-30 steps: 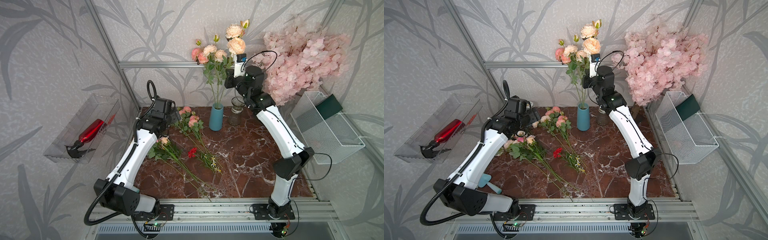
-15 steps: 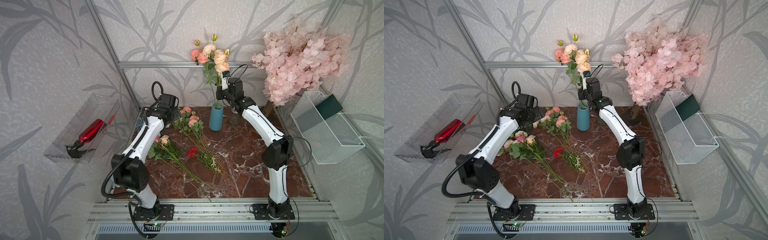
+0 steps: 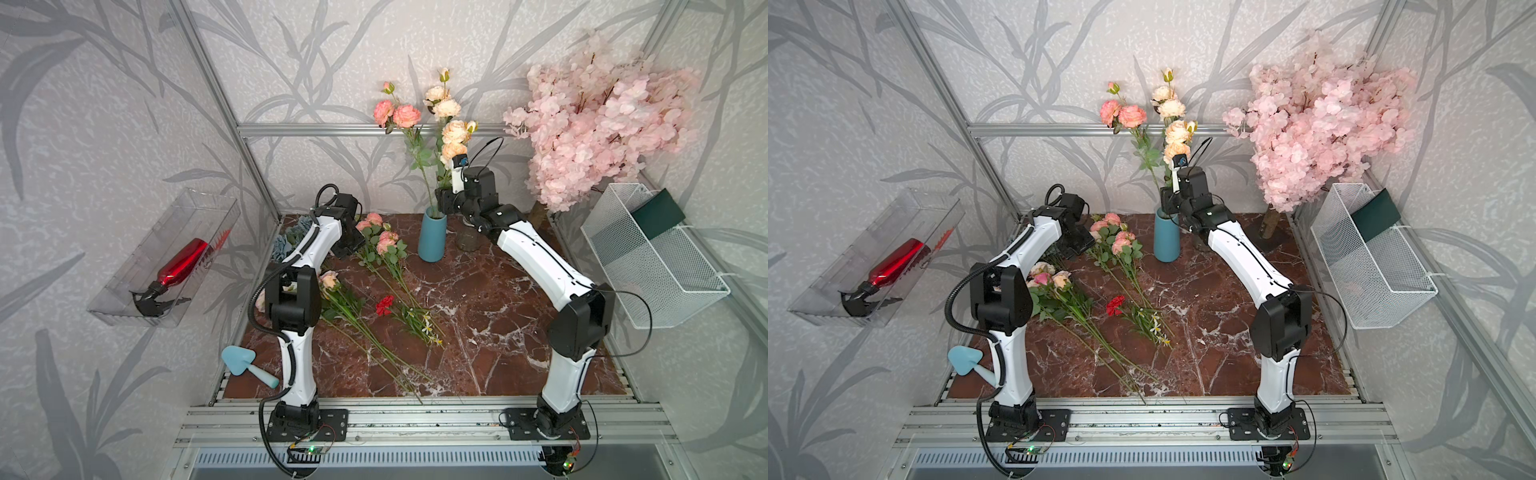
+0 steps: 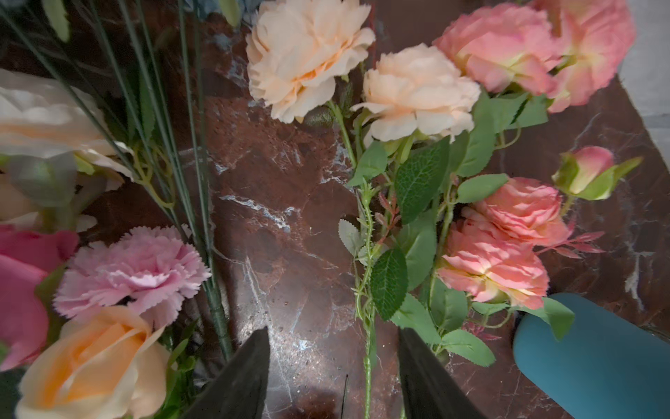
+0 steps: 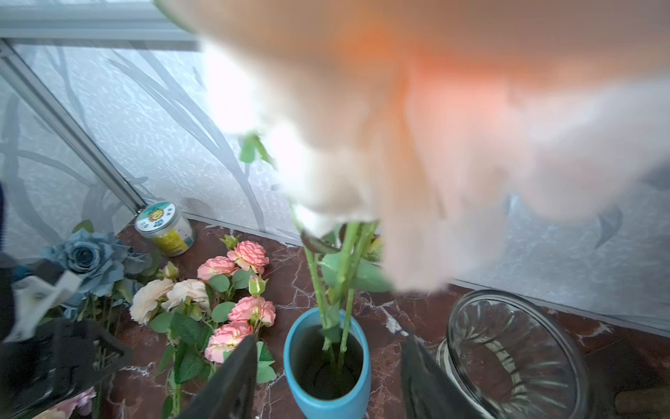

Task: Place the pink flowers into the vase
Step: Place the flower in the vase, then pick up the flower at the center of the board.

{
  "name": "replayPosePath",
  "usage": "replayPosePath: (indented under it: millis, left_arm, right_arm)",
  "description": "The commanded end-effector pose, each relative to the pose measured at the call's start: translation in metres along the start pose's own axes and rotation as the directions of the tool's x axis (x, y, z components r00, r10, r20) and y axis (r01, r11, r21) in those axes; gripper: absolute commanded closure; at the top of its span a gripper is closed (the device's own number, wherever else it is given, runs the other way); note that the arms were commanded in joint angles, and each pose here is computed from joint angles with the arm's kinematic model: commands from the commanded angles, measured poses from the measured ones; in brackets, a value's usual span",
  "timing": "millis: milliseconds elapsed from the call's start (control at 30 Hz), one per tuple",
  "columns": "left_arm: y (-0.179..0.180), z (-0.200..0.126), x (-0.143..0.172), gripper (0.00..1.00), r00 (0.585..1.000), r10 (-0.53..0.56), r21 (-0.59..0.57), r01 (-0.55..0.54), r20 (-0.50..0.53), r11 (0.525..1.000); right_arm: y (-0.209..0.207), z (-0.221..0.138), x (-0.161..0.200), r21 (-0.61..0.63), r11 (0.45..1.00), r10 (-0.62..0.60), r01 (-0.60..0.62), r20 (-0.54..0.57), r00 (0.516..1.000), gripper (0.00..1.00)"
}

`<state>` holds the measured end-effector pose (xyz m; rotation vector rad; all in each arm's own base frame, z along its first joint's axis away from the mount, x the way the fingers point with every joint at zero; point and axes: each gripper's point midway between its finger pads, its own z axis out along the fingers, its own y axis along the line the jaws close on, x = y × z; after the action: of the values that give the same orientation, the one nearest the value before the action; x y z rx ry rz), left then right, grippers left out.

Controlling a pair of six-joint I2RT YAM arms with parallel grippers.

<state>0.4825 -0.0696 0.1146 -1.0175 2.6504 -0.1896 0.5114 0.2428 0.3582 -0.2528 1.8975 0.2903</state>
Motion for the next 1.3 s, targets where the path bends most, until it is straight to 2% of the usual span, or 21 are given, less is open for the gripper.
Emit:
replayPosePath:
  millis: [0,100,167,267,333,433,533,667,1100,1267]
  left_arm:
    - [-0.003,0.005,0.006,0.45,0.998,-0.045,0.006,0.046,-0.044,0.999]
    - [-0.003,0.018,0.012,0.46,0.996,-0.053,0.01,0.054,-0.068,0.999]
    - [-0.013,0.019,0.017,0.49,0.996,-0.049,0.066,0.054,-0.075,0.996]
    - [-0.042,0.002,0.027,0.5,1.0,0.009,0.191,-0.005,-0.019,0.982]
    - [-0.057,-0.014,0.036,0.5,0.997,0.065,0.231,-0.072,0.036,0.97]
    - [-0.056,-0.014,0.048,0.49,0.994,0.106,0.173,-0.11,0.031,0.979]
    - [-0.039,0.0,0.056,0.5,0.995,0.098,0.087,-0.097,-0.004,0.991]
    - [-0.022,0.01,0.06,0.52,0.997,0.083,0.028,-0.082,-0.008,0.996]
    - [-0.025,0.044,0.063,0.53,0.996,0.09,0.015,-0.089,-0.028,0.996]
    - [-0.021,0.06,0.063,0.54,0.994,0.104,-0.03,-0.105,-0.04,0.994]
  right_arm:
    - [0.007,-0.048,-0.042,0.003,1.0,-0.008,0.008,0.121,0.993,0.35]
    - [0.006,-0.072,-0.049,0.026,1.0,-0.021,0.018,0.143,0.989,0.34]
    - [0.008,-0.084,-0.049,0.027,0.999,-0.026,0.022,0.148,0.989,0.34]
    - [0.013,-0.096,-0.039,0.011,1.0,-0.016,0.015,0.137,0.99,0.34]
    - [0.014,-0.101,-0.029,0.005,1.0,-0.011,0.01,0.121,0.993,0.34]
    - [0.016,-0.109,-0.017,-0.013,1.0,0.008,-0.006,0.097,0.995,0.34]
    - [0.018,-0.117,-0.007,-0.027,0.999,0.019,-0.017,0.079,0.997,0.34]
    - [0.021,-0.129,0.003,-0.041,0.999,0.02,-0.017,0.059,0.998,0.34]
    - [0.021,-0.146,0.017,-0.067,0.997,0.036,-0.034,0.038,0.999,0.34]
    - [0.02,-0.149,0.019,-0.065,0.997,0.042,-0.039,0.04,0.998,0.35]
